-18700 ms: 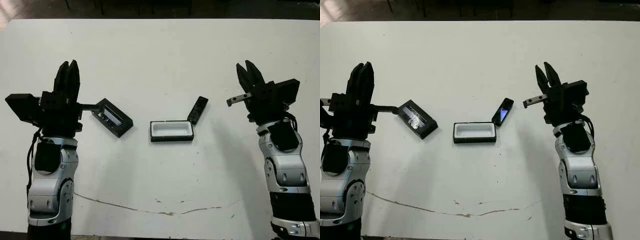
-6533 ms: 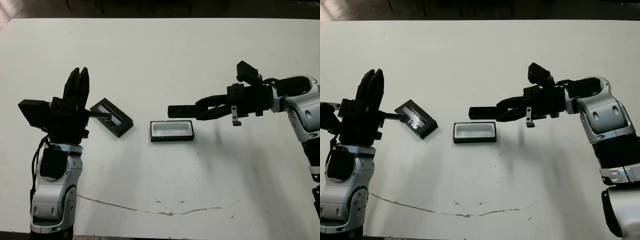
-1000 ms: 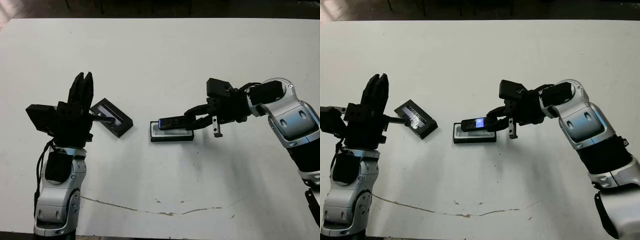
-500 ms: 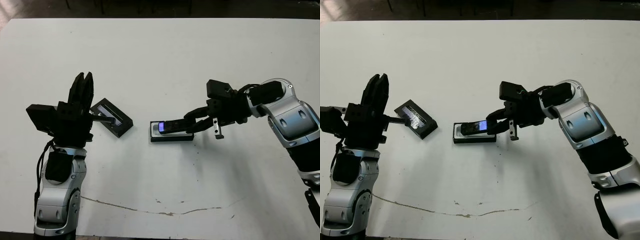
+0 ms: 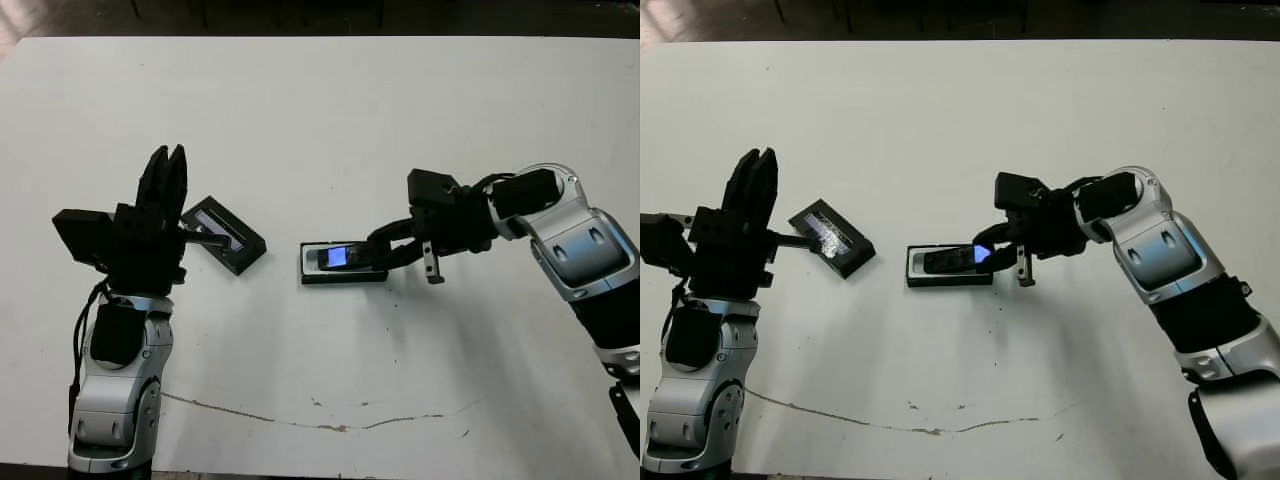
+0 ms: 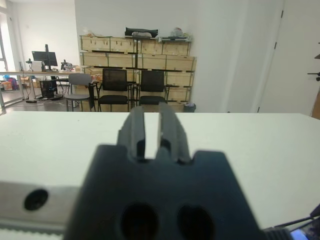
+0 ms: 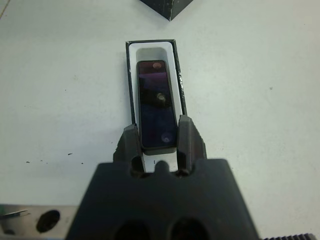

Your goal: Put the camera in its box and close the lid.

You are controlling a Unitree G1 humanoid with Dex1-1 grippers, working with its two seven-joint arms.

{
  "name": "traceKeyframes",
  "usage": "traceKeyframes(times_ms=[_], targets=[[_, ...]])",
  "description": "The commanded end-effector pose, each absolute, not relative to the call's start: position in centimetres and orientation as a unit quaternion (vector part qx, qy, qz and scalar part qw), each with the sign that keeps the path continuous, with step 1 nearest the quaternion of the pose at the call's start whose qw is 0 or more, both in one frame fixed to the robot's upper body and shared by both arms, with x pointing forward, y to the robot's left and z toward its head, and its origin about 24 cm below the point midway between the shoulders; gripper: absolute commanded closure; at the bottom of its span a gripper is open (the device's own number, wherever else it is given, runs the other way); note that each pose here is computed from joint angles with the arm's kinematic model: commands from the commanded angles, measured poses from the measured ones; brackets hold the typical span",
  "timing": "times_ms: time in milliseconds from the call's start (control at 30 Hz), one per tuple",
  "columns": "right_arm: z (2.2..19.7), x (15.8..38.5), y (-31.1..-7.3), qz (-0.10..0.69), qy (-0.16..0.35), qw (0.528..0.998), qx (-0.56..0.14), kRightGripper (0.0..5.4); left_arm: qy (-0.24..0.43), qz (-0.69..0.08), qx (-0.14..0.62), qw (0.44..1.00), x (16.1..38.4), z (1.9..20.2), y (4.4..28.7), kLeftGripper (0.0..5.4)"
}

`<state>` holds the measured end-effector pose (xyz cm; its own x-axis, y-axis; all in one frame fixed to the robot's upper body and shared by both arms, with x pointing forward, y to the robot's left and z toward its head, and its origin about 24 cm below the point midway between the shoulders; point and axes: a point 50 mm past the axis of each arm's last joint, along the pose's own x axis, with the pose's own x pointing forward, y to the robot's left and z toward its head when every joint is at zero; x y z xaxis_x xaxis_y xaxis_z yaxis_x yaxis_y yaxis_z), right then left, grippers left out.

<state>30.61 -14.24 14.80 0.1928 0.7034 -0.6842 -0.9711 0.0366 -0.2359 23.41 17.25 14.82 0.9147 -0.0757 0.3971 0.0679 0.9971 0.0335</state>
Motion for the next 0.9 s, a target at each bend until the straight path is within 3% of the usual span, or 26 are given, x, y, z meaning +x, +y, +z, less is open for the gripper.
traceKeyframes(times_ms=[33, 367, 900], targets=[[14.2, 30.3, -14.2, 0.606, 0.203, 0.687, -0.345, 5.40, -0.188, -0.031, 0.014, 0.982, 23.3, 14.1, 17.5, 5.40], [14.1, 30.2, -13.1, 0.618, 0.219, 0.678, -0.334, 5.40, -0.188, -0.031, 0.012, 0.982, 23.4, 14.0, 17.4, 5.40], [13.3, 30.1, -11.3, 0.638, 0.210, 0.639, -0.375, 5.40, -0.186, -0.028, 0.008, 0.982, 23.1, 14.0, 17.4, 5.40]])
